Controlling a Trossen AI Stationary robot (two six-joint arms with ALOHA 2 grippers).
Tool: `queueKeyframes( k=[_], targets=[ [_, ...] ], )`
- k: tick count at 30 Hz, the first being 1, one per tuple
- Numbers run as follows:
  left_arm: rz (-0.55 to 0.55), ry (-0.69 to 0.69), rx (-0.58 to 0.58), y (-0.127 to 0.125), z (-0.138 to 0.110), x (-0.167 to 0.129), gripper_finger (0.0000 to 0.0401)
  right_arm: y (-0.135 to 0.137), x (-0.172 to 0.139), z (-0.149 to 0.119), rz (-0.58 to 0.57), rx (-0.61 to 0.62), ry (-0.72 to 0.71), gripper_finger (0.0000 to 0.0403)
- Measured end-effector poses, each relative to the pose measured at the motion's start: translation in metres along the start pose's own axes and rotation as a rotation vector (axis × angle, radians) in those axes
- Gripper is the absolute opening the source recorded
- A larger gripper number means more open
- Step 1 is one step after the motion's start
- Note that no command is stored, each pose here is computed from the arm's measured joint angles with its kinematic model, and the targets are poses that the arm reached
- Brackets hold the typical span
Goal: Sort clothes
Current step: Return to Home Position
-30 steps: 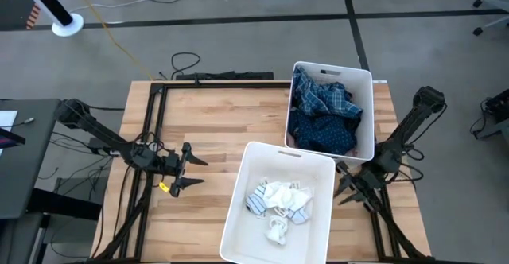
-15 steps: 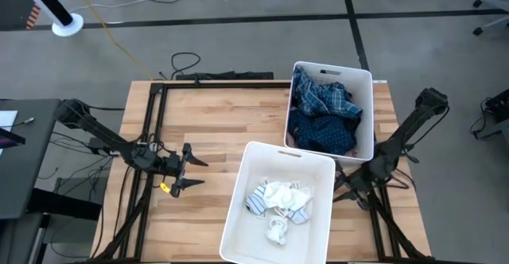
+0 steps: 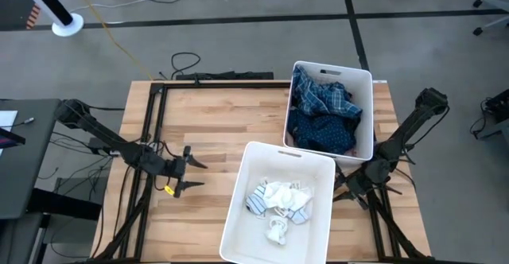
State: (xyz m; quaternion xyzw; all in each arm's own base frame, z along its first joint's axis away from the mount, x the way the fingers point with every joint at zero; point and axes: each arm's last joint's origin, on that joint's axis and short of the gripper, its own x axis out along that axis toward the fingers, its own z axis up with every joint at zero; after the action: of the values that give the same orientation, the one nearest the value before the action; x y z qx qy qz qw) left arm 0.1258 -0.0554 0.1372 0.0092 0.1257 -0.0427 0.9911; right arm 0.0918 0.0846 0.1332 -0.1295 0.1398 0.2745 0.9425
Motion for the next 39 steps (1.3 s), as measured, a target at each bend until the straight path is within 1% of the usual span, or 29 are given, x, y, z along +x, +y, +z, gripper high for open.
queueKeyframes(
  k=[7, 13, 39],
  targets=[
    [0.020, 0.199, 0.084, 0.003, -0.020, -0.002, 0.0274, 0.000, 0.000, 0.000, 0.000, 0.000, 0.001, 0.0126],
    [0.033, 0.330, 0.139, 0.006, -0.033, -0.006, 0.0274, 0.000, 0.000, 0.000, -0.001, 0.001, 0.001, 0.0126],
    [0.034, 0.330, 0.139, 0.006, -0.033, -0.006, 0.0274, 0.000, 0.000, 0.000, -0.007, 0.000, 0.004, 0.0126]
  ],
)
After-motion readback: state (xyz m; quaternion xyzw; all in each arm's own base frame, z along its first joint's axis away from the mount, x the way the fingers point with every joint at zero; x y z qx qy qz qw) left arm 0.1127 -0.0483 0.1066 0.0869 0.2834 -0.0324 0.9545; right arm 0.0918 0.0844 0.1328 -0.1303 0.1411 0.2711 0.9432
